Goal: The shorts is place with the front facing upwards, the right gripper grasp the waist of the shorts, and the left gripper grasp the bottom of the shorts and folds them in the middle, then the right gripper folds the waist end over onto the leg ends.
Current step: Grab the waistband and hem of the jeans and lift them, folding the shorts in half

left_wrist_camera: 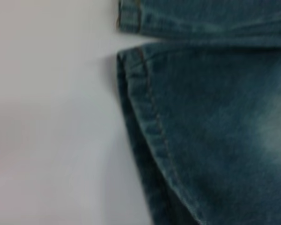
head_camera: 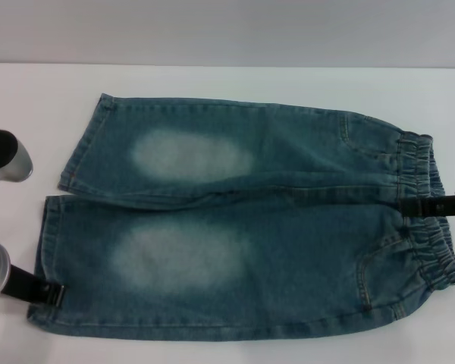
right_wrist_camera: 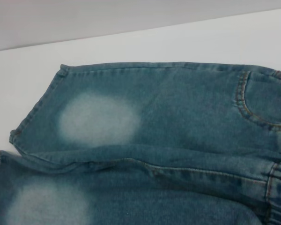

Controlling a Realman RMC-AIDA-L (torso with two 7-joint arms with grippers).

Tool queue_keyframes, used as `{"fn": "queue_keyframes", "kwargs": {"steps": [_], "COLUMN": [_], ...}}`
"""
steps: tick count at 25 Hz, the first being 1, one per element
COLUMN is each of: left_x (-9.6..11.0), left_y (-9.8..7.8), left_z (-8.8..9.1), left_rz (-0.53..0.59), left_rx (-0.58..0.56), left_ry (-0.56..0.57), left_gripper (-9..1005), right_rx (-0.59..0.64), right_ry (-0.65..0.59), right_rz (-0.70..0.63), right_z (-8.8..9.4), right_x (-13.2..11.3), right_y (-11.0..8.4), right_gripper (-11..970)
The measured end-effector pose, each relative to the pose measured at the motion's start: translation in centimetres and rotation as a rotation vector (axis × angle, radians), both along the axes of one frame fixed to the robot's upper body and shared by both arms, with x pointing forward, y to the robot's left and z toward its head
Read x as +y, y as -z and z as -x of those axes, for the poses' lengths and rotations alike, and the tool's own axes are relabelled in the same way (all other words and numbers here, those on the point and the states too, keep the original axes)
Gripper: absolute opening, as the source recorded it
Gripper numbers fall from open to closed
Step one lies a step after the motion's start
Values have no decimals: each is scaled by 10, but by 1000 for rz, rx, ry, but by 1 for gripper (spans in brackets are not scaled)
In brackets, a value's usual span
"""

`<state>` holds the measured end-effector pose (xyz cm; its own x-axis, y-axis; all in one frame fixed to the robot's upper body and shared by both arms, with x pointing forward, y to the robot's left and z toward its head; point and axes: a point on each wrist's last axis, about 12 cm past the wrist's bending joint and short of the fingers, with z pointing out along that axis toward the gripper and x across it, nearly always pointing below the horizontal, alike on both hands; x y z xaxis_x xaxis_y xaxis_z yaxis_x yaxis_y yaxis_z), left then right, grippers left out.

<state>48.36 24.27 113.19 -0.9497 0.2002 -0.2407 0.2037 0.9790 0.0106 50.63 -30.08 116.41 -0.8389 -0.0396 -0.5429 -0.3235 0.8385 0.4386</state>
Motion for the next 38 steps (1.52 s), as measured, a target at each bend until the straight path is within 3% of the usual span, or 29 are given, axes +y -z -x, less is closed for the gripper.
{"fn": "queue_keyframes", "kwargs": {"steps": [6, 12, 19, 26, 38], "left_x": [-3, -8, -10, -13, -16], "left_y": [-9, -11, -12, -12, -13], "left_z": [0, 1, 0, 0, -2], "left_rz": [4, 3, 1, -1, -4], "left_rx": [-22, -26, -27, -31, -35], "left_ry": [12, 30, 38, 59, 73], "left_gripper": [2, 3, 5, 6, 8], "right_rx": [10, 50, 145, 191, 201], "right_ry": [18, 40, 82, 98, 97], "right_rz": [-4, -14, 53, 34, 34], "right_z": [3, 8, 13, 15, 13], "right_x": [-6, -14, -27, -28, -27], "right_y": [2, 7, 27, 43, 51], "right_gripper": [820, 819, 808, 796, 775]}}
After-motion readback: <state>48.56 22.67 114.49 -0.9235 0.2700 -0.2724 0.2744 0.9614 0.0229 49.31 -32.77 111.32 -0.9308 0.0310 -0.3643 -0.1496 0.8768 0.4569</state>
